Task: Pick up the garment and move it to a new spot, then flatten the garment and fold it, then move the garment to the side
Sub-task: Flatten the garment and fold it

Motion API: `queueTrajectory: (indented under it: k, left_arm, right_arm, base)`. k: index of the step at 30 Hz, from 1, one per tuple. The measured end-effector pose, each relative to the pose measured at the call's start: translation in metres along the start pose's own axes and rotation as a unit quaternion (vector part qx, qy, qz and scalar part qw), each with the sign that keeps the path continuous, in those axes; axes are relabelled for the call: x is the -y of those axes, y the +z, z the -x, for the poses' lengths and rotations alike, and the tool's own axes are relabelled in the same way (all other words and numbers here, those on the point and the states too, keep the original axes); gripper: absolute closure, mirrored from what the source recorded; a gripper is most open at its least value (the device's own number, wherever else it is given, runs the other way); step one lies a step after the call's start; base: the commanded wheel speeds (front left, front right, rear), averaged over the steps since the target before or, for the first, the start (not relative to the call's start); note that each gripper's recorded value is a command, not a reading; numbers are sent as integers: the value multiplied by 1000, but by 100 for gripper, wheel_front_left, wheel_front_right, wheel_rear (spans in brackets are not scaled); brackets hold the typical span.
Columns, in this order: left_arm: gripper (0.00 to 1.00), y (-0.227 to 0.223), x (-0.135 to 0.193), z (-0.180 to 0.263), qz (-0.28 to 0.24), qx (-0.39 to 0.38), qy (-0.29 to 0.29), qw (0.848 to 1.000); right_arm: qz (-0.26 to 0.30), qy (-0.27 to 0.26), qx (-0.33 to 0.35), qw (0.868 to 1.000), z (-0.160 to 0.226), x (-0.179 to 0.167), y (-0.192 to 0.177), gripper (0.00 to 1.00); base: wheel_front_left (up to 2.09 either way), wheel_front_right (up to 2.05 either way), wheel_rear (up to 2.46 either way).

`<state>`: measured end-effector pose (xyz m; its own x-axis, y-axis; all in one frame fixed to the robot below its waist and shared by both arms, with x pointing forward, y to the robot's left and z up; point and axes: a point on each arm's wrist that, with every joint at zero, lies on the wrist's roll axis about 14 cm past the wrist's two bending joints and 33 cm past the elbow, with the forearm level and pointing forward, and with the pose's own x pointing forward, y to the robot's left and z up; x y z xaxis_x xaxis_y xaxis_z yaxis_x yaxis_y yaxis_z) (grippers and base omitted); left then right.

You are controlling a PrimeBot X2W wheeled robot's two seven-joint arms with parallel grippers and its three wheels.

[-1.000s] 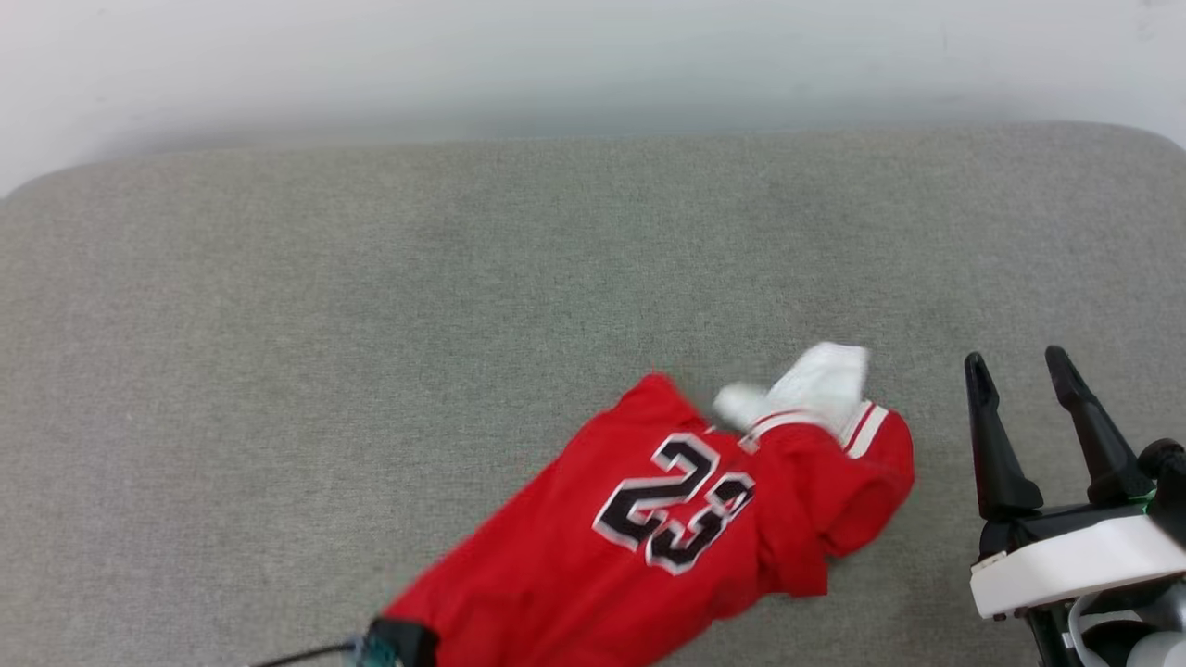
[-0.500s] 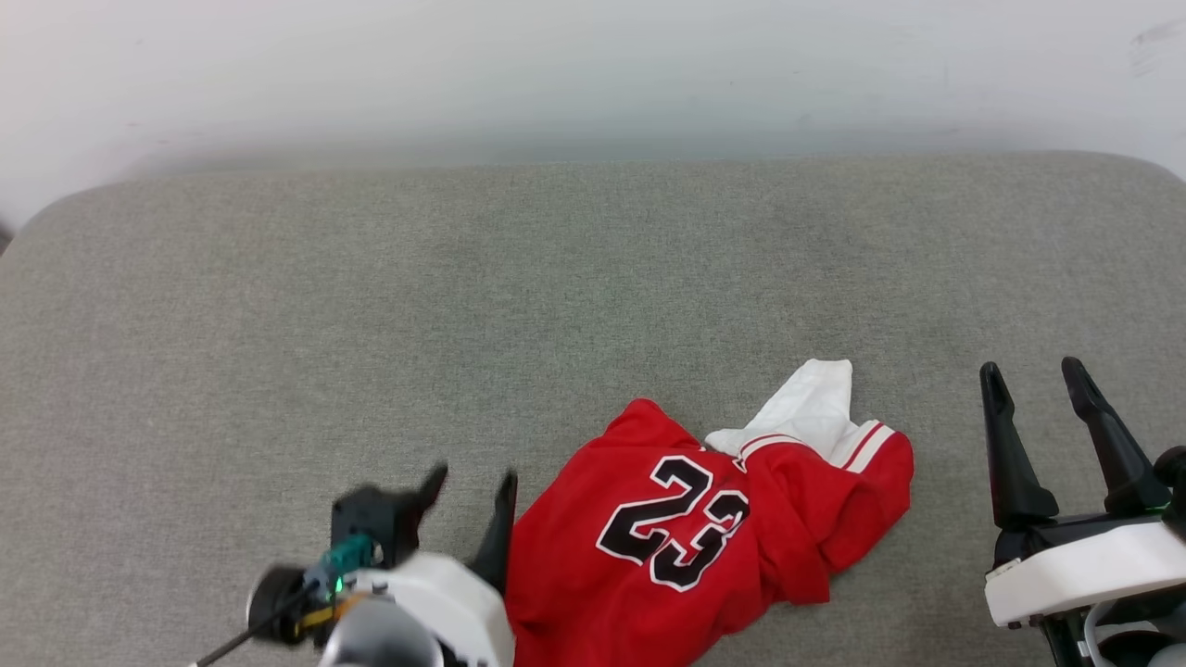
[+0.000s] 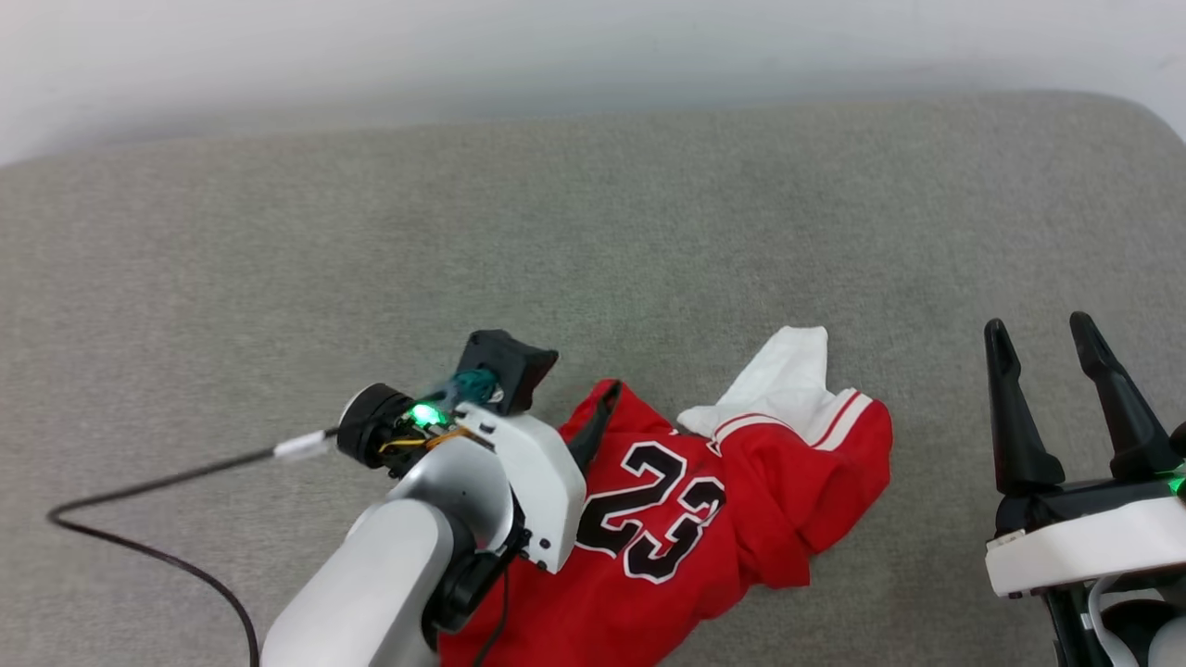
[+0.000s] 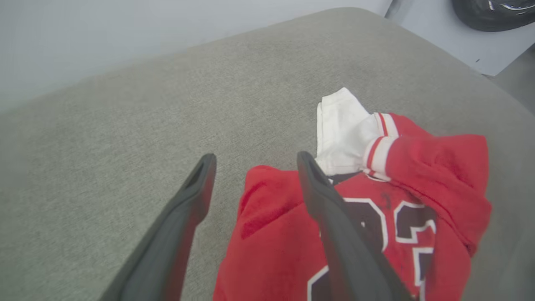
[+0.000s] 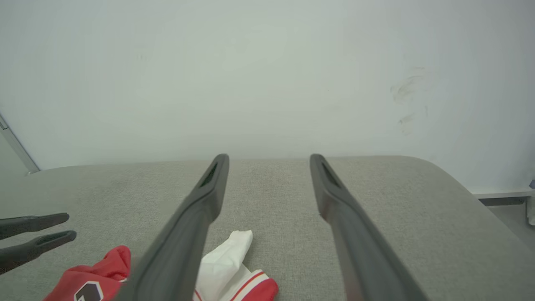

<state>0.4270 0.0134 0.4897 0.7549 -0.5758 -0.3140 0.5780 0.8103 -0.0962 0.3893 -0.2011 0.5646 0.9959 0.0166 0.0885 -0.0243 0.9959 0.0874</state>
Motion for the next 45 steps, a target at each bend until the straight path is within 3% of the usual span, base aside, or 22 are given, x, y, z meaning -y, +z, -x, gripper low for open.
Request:
queueTrajectory:
  k: [4, 7, 8, 9, 10, 11, 14, 19, 23, 27, 31, 37, 39, 45]
  left_arm:
    - [0, -42, 5, -15, -10, -104, -37, 994]
    - [0, -81, 5, -16, -11, -191, -54, 980]
    - [16, -109, 8, -15, -24, -273, -80, 958]
    - [51, -110, 9, -14, -25, -279, -85, 956]
    - [96, -111, 11, -14, -27, -280, -88, 956]
    - [100, -111, 11, -14, -29, -281, -90, 955]
    - [100, -101, 8, -17, -36, -246, -78, 965]
    - [100, -58, -15, -19, -20, -132, -8, 991]
    - [100, -51, -31, 1, 12, -88, 46, 995]
    - [100, -72, -38, 35, 53, -97, 92, 990]
    - [100, -117, -25, 74, 119, -158, 115, 974]
    - [100, -157, 8, 108, 181, -222, 102, 953]
    - [0, -156, 13, 108, 183, -218, 99, 954]
    - [0, -102, -6, 91, 138, -92, 128, 978]
  right_arm:
    - [-2, -10, -7, 1000, -3, 7, -8, 0]
    - [-5, -19, -17, 1000, -2, 12, -17, 0]
    - [-9, -28, -26, 999, -3, 19, -26, 0]
    - [-9, -30, -26, 999, -3, 20, -27, 0]
    - [-10, -30, -26, 999, -3, 20, -28, 0]
    - [-10, -30, -27, 999, -3, 20, -28, 0]
    - [-10, -28, -22, 999, -6, 19, -26, 0]
    - [-9, -19, -14, 1000, -10, 13, -22, 0]
    - [-10, -8, -9, 1000, -12, 6, -17, 0]
    - [-9, 0, -7, 1000, -11, 0, -13, 0]
    - [-9, 7, -3, 1000, -8, -5, -8, 0]
    - [-10, 13, 3, 1000, -2, -9, -2, 0]
    - [-10, 15, 3, 1000, 0, -10, -1, 0]
    - [-9, 16, 9, 1000, 5, -11, 5, 0]
  base:
    - [0, 0, 0]
    - [0, 0, 0]
    - [0, 0, 0]
    - [0, 0, 0]
    - [0, 0, 0]
    - [0, 0, 0]
    - [0, 0, 0]
    - [0, 0, 0]
    - [0, 0, 0]
    - [0, 0, 0]
    - [0, 0, 0]
    - [0, 0, 0]
    - [0, 0, 0]
    - [0, 0, 0]
